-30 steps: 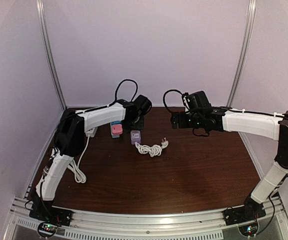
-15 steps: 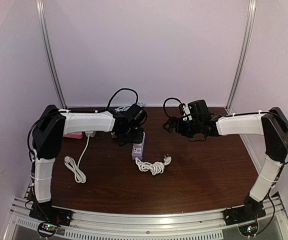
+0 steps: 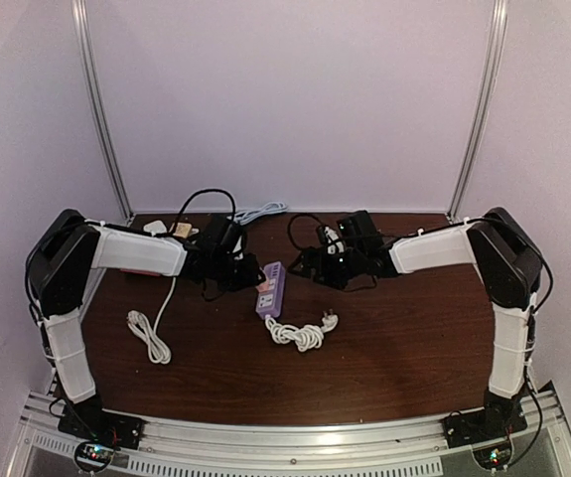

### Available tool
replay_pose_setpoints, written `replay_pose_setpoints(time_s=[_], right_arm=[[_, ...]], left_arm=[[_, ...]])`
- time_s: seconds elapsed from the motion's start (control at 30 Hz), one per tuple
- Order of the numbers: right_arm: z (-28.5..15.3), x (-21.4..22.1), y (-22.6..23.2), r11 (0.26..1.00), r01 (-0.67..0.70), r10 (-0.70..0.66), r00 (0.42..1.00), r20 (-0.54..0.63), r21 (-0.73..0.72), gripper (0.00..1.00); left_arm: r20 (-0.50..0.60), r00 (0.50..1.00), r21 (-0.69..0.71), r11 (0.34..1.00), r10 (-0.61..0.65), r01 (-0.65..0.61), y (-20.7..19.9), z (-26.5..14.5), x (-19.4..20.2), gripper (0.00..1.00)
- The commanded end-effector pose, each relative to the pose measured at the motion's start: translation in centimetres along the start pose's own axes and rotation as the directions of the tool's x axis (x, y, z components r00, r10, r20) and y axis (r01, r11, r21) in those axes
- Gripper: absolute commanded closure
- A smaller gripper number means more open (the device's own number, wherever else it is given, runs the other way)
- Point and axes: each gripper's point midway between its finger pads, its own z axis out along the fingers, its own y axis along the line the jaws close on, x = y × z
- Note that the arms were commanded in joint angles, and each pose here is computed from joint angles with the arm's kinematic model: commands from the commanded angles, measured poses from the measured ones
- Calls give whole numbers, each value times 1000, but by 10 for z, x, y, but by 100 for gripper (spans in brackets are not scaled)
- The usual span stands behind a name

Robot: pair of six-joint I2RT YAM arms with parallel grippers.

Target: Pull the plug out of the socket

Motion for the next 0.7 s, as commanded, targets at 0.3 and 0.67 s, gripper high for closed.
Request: replay_pose_setpoints(time_s=[0.3,0.67], right_arm=[[50,26,27,997,-36,28,993,-117,-67,25],[66,30,21,998,-56,54,992,-118,-15,48]], left_arm=[[-48,994,176,978,-101,108,3,3,14,79],[-53,995,222,970,-87,97,-3,3,17,79]])
